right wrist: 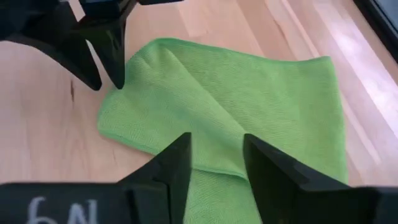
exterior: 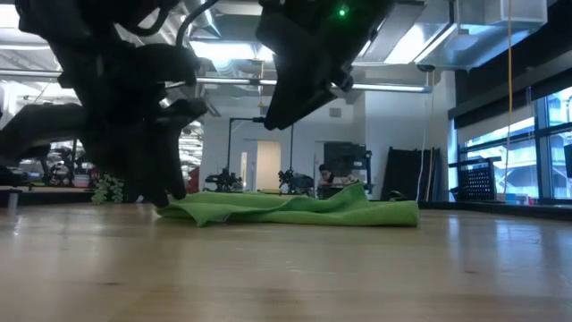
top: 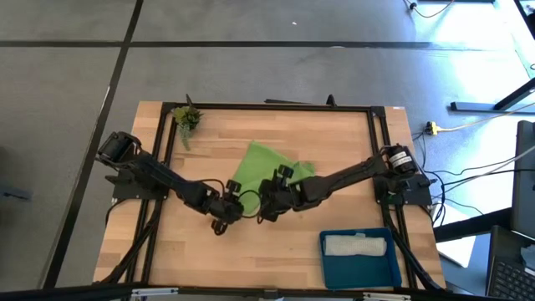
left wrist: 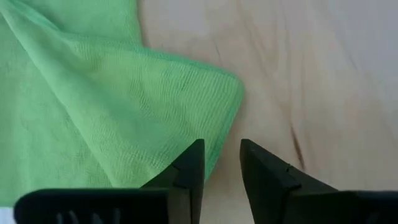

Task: Roll microfiber towels into tight, uniform cylinder then place into a basket
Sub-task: Fold the green towel

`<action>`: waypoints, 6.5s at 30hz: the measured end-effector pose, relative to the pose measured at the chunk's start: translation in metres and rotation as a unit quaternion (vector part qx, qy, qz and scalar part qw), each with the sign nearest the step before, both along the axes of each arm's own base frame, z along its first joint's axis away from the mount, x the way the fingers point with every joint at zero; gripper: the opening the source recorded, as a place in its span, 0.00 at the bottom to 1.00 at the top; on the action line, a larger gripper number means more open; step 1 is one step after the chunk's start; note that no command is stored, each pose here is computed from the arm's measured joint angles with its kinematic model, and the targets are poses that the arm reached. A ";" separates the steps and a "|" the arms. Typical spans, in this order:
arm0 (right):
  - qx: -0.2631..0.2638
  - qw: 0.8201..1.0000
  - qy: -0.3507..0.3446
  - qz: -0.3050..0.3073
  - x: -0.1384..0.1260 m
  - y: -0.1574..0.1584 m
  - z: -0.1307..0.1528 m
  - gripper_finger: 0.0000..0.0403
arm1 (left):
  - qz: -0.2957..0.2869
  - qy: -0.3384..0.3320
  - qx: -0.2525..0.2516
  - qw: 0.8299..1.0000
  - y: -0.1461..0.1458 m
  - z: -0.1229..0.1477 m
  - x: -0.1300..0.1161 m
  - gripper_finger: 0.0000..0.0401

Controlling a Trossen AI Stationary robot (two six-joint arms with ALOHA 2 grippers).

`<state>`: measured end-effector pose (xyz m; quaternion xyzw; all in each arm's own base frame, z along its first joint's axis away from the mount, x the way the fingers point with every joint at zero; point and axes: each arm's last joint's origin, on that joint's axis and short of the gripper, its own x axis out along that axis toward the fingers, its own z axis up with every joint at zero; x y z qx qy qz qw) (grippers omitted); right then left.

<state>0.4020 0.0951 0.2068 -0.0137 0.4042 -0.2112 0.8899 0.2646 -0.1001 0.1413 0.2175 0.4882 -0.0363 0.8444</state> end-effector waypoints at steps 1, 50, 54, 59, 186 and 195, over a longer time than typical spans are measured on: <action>0.003 1.000 -0.002 -0.002 0.000 0.001 0.000 0.36 | 0.000 0.001 0.001 1.000 0.001 -0.001 -0.001 0.23; -0.031 0.997 -0.064 -0.024 -0.024 0.026 0.039 0.36 | 0.186 -0.120 0.084 0.972 0.117 0.037 0.017 0.00; -0.018 0.997 -0.062 -0.034 -0.026 0.025 0.037 0.36 | 0.210 -0.166 0.079 0.960 0.130 0.043 0.023 0.00; -0.010 0.997 -0.058 -0.042 -0.027 0.025 0.035 0.36 | 0.232 -0.220 0.085 0.944 0.145 0.052 0.028 0.00; 0.090 0.984 0.057 0.142 -0.042 -0.008 -0.050 0.36 | 0.470 -0.132 0.125 0.864 0.115 0.040 -0.008 0.00; 0.022 0.994 0.049 0.093 -0.043 -0.014 -0.052 0.36 | 0.479 -0.132 0.121 0.859 0.128 0.038 -0.007 0.00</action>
